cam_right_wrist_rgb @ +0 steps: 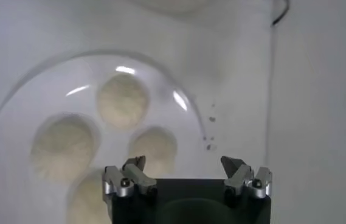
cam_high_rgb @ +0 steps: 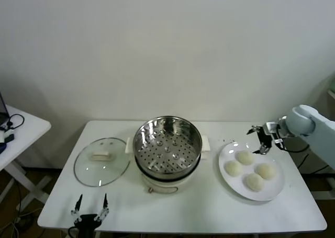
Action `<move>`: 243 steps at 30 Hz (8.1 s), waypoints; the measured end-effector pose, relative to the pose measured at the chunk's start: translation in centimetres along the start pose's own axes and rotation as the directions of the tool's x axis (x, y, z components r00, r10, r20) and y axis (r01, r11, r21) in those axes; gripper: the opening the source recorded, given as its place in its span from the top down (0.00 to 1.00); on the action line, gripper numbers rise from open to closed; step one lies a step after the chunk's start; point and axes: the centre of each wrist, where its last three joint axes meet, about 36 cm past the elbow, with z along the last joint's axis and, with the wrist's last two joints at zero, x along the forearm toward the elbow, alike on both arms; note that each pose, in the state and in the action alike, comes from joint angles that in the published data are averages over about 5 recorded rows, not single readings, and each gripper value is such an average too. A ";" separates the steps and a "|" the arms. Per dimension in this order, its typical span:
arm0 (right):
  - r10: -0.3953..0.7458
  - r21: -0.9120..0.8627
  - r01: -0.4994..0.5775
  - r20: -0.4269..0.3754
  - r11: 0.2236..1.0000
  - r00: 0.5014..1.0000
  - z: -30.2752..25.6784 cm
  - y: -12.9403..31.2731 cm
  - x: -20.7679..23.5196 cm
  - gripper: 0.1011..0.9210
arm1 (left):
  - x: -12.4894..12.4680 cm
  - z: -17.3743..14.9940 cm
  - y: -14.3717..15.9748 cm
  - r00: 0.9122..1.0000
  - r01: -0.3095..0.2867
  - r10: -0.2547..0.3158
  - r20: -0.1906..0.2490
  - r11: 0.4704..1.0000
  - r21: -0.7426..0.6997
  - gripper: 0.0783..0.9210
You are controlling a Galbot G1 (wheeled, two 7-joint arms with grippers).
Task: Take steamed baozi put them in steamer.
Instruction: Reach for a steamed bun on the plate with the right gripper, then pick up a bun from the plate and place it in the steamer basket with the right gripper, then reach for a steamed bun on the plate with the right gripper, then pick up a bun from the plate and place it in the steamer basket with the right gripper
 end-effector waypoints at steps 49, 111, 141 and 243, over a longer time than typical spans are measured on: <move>-0.084 0.061 0.083 0.013 0.995 0.996 -2.1 -5.1 -2.9 0.37 | 0.9 2.0 0.1 1.000 -0.004 0.004 -0.007 0.998 -0.067 0.12; -0.032 0.933 -0.173 0.193 0.314 0.981 -35.0 -15.1 2.0 0.12 | 1.6 3.6 -1.2 1.000 0.003 -0.004 -0.006 0.993 -0.115 0.12; -0.088 0.023 0.088 0.023 0.996 0.996 -8.7 -3.0 2.7 0.12 | 1.8 4.0 -1.1 1.000 -0.011 0.009 -0.010 0.990 -0.144 0.12; 0.009 0.165 -0.038 0.176 0.986 0.984 -42.7 -7.0 3.1 0.12 | 2.0 5.1 -1.8 0.999 -0.048 0.047 -0.008 0.977 -0.208 0.12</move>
